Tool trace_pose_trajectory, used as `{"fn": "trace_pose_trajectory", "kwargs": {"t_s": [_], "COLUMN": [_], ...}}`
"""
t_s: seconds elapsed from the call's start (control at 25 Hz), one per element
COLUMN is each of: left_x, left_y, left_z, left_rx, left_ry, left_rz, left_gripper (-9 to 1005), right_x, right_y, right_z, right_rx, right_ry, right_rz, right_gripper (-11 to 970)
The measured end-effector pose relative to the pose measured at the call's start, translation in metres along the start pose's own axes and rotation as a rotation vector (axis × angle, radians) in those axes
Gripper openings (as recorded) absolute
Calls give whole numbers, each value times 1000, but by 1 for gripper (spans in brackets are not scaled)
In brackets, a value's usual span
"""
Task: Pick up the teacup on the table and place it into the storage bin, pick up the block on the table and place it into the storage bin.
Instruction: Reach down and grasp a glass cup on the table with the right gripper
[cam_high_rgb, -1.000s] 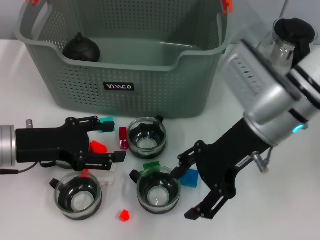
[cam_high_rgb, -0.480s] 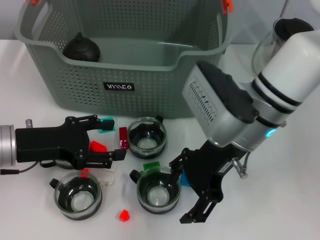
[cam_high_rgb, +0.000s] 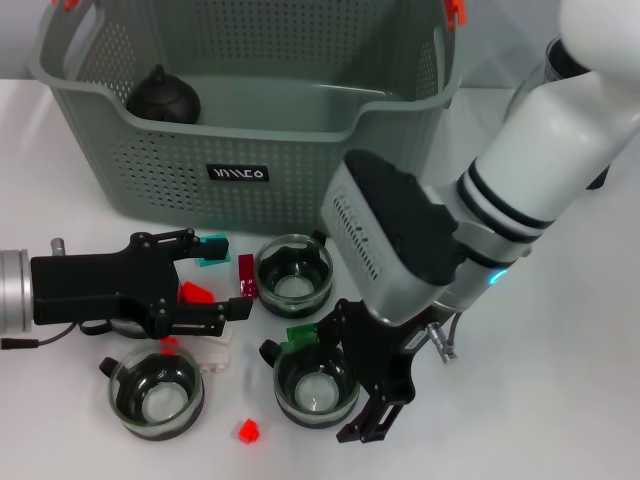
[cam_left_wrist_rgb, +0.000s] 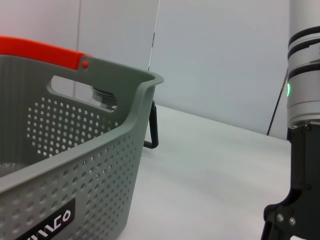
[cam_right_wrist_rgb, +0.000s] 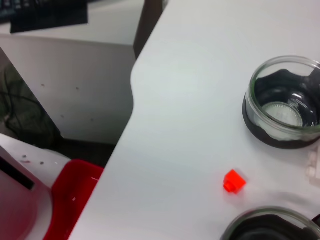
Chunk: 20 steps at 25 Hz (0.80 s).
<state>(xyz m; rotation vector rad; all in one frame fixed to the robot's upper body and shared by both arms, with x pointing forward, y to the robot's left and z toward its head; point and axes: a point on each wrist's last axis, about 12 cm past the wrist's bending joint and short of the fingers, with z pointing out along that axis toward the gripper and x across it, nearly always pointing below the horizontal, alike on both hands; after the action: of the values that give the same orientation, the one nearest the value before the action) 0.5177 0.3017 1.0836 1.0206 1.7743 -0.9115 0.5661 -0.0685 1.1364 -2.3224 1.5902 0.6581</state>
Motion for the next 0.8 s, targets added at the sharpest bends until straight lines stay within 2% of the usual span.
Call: {"fn": "trace_pose_trajectory", "kwargs": {"t_s": [0.8], "left_x": [2], "left_y": [-1], "left_z": [0], "left_rx": [-5], "left_ry": [-3], "left_rz": [-1], "left_gripper": [859], "right_x": [-8], "right_y": [1], "right_z": [30], "right_rx": [45], "right_ry": [102], "right_rz": [-75], "right_gripper": [911]}}
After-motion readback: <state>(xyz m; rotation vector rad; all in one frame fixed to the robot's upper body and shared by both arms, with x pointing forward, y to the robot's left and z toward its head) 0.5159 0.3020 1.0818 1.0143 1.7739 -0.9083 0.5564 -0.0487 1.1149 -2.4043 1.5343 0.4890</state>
